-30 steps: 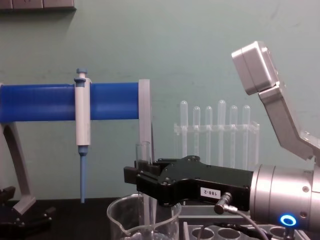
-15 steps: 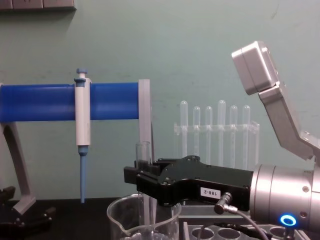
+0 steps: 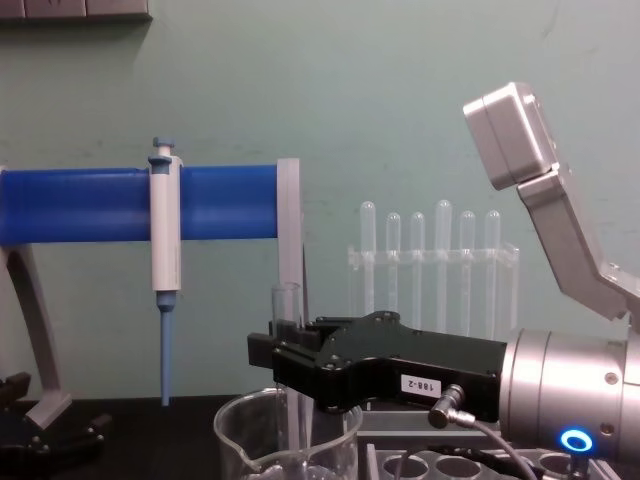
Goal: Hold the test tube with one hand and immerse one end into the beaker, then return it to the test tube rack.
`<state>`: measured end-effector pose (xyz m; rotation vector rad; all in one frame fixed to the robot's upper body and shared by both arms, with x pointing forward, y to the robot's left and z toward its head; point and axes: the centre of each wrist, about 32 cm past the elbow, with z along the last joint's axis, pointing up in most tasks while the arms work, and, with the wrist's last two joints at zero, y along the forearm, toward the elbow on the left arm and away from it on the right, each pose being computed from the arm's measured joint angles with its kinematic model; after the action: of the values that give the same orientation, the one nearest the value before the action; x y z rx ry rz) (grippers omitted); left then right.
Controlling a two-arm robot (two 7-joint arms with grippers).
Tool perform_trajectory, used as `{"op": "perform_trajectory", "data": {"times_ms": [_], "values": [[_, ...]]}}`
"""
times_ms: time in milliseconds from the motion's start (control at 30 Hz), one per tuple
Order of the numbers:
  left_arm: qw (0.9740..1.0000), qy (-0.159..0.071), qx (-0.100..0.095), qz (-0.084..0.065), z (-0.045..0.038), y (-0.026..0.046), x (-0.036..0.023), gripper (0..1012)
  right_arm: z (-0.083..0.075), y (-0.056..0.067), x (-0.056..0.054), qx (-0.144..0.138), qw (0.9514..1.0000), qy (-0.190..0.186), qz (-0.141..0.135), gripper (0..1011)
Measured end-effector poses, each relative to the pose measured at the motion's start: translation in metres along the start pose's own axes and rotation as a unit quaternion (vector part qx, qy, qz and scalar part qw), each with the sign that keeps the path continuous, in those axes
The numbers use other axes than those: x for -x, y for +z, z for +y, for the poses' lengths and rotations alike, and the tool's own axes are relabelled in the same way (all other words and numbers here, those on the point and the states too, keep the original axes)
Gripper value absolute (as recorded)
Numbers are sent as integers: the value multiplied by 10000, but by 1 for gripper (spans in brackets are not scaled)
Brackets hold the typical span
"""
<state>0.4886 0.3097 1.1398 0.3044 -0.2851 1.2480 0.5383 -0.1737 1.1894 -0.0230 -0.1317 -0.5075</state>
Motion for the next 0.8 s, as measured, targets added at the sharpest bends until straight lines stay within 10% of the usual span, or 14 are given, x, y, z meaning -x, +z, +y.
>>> {"op": "perform_trajectory", "data": {"times_ms": [800], "values": [[10000, 0, 0, 0, 0, 0, 0, 1000, 0, 0, 0, 0, 10000, 0, 0, 226]]}}
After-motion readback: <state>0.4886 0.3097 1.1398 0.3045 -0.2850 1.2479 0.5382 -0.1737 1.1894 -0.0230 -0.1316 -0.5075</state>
